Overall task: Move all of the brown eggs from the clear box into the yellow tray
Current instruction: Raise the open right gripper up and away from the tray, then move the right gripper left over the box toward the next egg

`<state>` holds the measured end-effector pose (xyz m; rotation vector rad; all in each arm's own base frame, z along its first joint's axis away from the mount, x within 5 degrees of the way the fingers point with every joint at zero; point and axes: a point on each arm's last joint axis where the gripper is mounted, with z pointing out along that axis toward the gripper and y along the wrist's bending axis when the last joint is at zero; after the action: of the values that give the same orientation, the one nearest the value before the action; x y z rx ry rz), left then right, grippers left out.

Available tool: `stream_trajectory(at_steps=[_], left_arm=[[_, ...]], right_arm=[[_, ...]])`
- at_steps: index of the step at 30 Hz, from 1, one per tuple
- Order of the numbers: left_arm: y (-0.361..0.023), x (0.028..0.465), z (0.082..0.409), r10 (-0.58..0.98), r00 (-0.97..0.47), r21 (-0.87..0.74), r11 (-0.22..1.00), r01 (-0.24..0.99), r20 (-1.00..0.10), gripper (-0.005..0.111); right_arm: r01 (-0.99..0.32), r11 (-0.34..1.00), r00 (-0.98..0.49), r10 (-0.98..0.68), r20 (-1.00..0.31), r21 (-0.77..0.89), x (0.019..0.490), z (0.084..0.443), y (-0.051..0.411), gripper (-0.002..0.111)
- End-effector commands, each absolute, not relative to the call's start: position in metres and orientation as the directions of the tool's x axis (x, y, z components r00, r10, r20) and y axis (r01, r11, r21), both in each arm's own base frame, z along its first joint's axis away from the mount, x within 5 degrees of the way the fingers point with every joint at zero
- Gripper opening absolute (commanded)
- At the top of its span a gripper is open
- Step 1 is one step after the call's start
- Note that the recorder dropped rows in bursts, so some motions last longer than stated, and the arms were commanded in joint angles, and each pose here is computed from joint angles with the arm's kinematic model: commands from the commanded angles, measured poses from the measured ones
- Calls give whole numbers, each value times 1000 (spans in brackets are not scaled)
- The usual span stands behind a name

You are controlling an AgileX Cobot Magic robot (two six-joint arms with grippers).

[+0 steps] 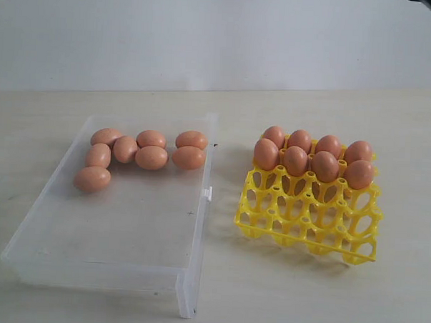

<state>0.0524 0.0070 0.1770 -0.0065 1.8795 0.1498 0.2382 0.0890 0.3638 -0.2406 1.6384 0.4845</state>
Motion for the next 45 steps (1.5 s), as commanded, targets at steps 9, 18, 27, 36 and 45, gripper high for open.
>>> stream_trajectory(at_steps=[9, 18, 27, 36, 45], left_arm=[[6, 52, 179, 66, -293, 92, 993, -75, -954, 0], [6, 52, 179, 66, -293, 92, 993, -75, -954, 0], [6, 52, 179, 66, -293, 92, 993, -75, -954, 0], [6, 52, 179, 66, -293, 92, 993, -75, -954, 0], [6, 52, 179, 66, -293, 92, 993, -75, -954, 0]], right_arm=[[-490, 870, -179, -37, -983, 56, 259, 340, 129, 0], [-428, 904, -216, -118, -969, -14, 263, 339, 122, 0], [-426, 904, -205, -123, -971, -24, 264, 346, 123, 0], [-447, 892, -223, -177, -959, -61, 268, 340, 126, 0], [-456, 889, -266, -186, -946, -47, 272, 331, 131, 0]])
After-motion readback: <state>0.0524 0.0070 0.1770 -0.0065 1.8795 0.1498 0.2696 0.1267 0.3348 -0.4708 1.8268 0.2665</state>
